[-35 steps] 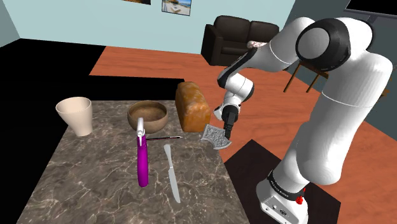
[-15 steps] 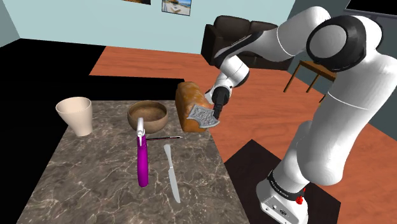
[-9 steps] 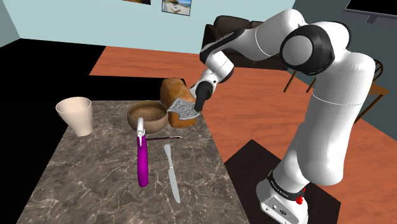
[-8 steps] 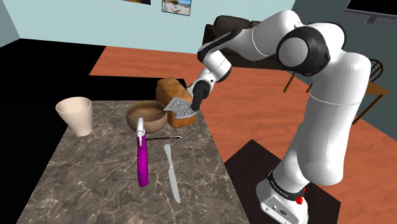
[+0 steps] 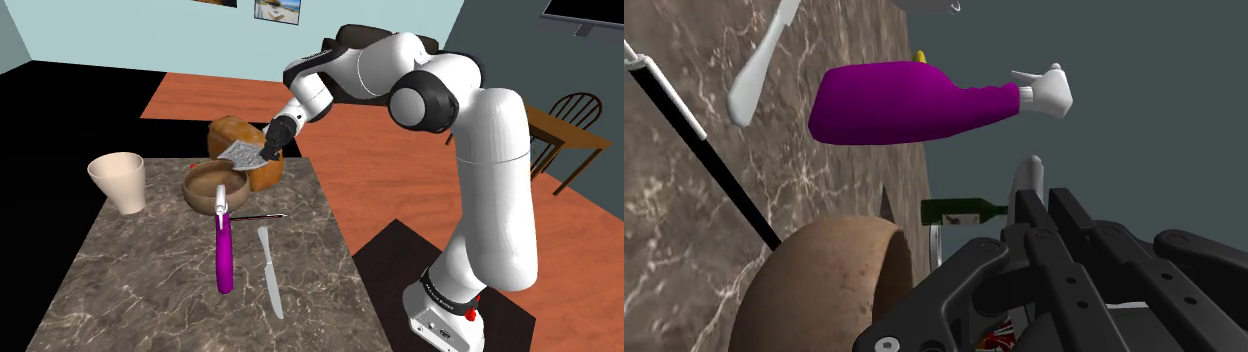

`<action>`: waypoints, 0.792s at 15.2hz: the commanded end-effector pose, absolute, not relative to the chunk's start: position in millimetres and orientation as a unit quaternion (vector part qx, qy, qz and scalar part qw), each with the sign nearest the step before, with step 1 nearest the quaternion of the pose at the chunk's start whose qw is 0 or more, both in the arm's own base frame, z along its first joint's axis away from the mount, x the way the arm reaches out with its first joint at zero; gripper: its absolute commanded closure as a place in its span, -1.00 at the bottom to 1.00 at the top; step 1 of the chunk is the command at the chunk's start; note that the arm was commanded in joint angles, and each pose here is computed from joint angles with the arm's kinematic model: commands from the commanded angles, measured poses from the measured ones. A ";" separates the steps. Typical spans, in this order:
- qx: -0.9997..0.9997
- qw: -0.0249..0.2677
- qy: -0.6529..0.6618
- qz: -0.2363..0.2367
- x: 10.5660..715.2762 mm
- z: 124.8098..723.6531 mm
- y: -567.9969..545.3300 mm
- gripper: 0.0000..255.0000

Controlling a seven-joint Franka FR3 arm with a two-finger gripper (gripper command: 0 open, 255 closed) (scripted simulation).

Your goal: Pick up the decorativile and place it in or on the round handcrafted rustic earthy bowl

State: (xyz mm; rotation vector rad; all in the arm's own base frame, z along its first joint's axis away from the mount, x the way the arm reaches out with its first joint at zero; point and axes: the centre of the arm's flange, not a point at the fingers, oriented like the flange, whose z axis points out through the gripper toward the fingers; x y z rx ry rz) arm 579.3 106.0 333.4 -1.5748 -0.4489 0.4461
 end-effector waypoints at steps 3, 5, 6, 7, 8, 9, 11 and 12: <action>-0.696 0.661 -0.197 0.199 612.8 326.7 126.0 1.00; -0.696 0.661 -0.197 0.199 612.8 316.1 126.0 1.00; -0.696 0.661 -0.197 0.199 612.8 310.8 126.0 1.00; -0.696 0.661 -0.197 0.199 612.8 305.5 126.0 1.00; -0.696 0.661 -0.197 0.199 612.8 300.3 126.0 1.00; -0.696 0.661 -0.197 0.199 612.8 295.0 126.0 1.00; -0.696 0.661 -0.197 0.199 612.8 284.4 126.0 1.00; -0.696 0.661 -0.197 0.199 612.8 279.2 126.0 1.00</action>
